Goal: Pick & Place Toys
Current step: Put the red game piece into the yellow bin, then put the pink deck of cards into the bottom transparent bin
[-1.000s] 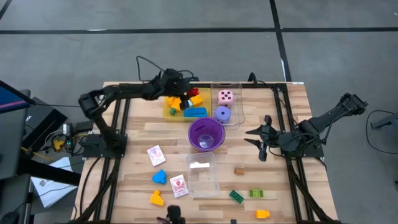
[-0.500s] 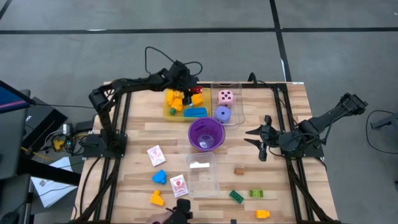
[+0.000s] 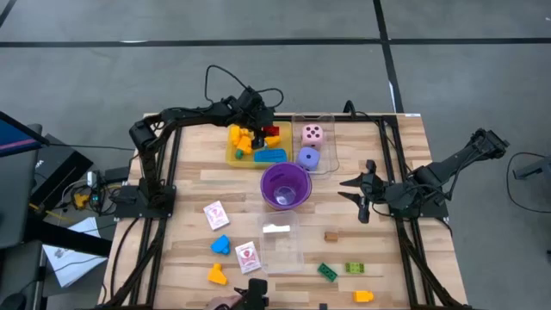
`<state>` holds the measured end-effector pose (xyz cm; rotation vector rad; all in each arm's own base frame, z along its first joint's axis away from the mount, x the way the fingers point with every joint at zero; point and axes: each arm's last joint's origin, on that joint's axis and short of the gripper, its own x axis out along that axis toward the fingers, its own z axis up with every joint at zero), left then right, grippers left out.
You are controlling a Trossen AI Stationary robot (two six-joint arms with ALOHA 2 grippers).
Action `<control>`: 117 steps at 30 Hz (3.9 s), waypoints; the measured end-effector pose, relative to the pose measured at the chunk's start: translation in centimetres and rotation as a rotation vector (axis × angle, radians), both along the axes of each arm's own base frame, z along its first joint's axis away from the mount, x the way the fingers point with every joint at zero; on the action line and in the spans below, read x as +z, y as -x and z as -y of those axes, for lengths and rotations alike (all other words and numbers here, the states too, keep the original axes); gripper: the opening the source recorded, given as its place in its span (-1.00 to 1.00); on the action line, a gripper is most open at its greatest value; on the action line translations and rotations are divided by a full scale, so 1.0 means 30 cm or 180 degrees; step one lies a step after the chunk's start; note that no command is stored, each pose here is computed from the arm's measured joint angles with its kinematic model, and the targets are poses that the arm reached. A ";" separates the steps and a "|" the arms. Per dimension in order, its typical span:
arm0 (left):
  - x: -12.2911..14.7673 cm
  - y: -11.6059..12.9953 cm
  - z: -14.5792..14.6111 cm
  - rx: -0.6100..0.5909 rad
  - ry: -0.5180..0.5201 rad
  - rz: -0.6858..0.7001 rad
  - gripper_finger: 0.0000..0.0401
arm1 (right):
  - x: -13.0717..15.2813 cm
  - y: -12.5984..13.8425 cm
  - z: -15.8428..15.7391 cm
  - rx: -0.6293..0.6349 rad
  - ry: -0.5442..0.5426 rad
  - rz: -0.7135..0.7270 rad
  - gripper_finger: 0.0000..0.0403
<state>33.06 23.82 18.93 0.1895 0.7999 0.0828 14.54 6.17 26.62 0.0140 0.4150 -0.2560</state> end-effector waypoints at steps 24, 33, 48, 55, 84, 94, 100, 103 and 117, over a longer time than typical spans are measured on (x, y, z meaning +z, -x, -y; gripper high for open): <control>-0.023 -0.020 0.007 -0.0054 0.0007 0.0027 -0.23 | 0.000 0.000 0.000 -0.0001 0.0001 -0.0001 -0.37; -0.007 -0.034 0.000 -0.0032 -0.0081 0.0217 -0.03 | 0.000 0.000 0.000 0.0002 0.0000 -0.0003 -0.37; 0.015 -0.007 0.012 0.0112 -0.0089 -0.0008 0.01 | -0.007 0.004 0.001 -0.0009 -0.0019 -0.0059 -0.37; 0.115 0.034 0.045 0.0129 -0.0145 -0.0017 0.02 | -0.008 0.004 0.001 -0.0010 -0.0010 -0.0072 -0.37; 0.467 0.261 0.406 -0.0191 0.0202 -0.0183 -0.03 | -0.009 0.005 0.002 -0.0013 0.0000 -0.0087 -0.37; 0.594 0.334 0.537 -0.0367 0.0095 0.0334 -0.03 | -0.010 0.005 0.002 -0.0013 0.0004 -0.0093 -0.37; 0.624 0.366 0.598 -0.0361 0.0292 0.0432 -0.03 | -0.010 0.005 0.002 -0.0013 0.0006 -0.0096 -0.37; 0.627 0.372 0.631 -0.0427 0.0375 0.0413 -0.03 | -0.010 0.006 0.002 -0.0013 0.0007 -0.0098 -0.37; 0.554 0.345 0.791 -0.0310 -0.0254 -0.0385 0.36 | -0.011 0.007 0.003 -0.0023 -0.0005 -0.0107 -0.37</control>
